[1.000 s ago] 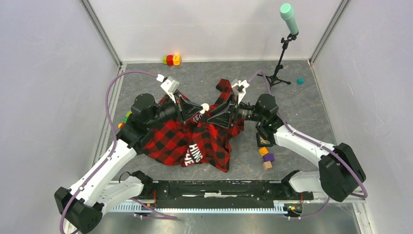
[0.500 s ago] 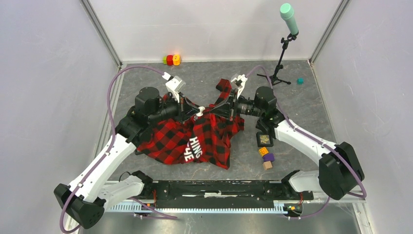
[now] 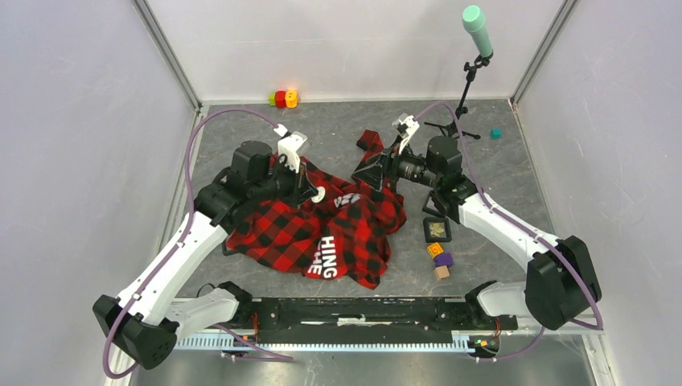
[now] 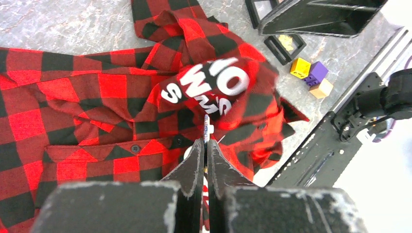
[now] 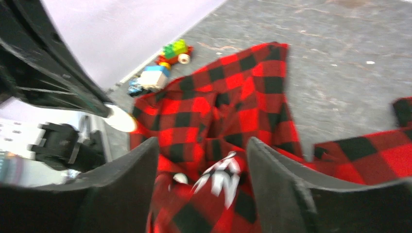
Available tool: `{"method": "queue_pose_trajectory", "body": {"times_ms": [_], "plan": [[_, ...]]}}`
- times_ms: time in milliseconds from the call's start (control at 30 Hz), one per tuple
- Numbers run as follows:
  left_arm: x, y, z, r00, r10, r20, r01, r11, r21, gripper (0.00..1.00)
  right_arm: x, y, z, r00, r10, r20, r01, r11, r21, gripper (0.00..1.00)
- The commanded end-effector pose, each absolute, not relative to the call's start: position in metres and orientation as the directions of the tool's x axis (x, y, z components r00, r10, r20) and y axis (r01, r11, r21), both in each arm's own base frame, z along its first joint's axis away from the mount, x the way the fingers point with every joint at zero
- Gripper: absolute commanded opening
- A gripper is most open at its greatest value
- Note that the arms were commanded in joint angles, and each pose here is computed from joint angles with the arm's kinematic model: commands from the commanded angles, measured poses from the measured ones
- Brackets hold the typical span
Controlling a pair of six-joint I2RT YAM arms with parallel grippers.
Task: Remove the brooch from the garment
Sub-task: Remove the brooch from the clothes, then close the brooch.
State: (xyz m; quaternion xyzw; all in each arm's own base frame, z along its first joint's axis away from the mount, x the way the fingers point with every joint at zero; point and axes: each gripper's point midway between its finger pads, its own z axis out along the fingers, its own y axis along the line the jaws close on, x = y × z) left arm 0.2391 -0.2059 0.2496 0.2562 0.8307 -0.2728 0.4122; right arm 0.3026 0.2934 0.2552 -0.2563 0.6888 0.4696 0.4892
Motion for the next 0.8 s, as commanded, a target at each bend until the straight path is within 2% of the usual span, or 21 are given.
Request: {"method": "queue_pose_trajectory", "body": {"times_ms": [0,100,233,333,467,633,767], "plan": [[0.234,-0.223,0.285,-0.52,0.093,-0.849,0.691,0.631,-0.354,0.02,0.307,0.276,0.259,-0.292,0.083,-0.953,-0.807,0.514,0.292,0.81],[0.232,-0.234,0.292,-0.547,0.026,-0.836,0.703,0.556,-0.443,0.02,0.292,0.269,0.265,-0.268,0.112,-0.957,-0.816,0.502,0.288,0.98],[0.229,-0.247,0.307,-0.582,-0.068,-0.81,0.714,0.435,-0.549,0.02,0.265,0.266,0.275,-0.204,0.129,-0.97,-0.869,0.433,0.24,0.98],[0.228,-0.258,0.324,-0.596,-0.157,-0.787,0.722,0.325,-0.612,0.02,0.234,0.271,0.291,-0.203,0.226,-0.953,-0.919,0.292,0.265,0.98],[0.225,-0.267,0.337,-0.628,-0.238,-0.741,0.714,0.201,-0.67,0.02,0.206,0.274,0.309,-0.271,0.368,-0.89,-0.929,0.141,0.341,0.87],[0.223,-0.269,0.347,-0.621,-0.277,-0.734,0.727,0.149,-0.671,0.02,0.205,0.286,0.312,-0.281,0.391,-0.876,-0.923,0.138,0.358,0.76],[0.221,-0.267,0.345,-0.612,-0.275,-0.741,0.733,0.154,-0.663,0.02,0.203,0.294,0.322,-0.307,0.427,-0.85,-0.921,0.092,0.379,0.68]]}}
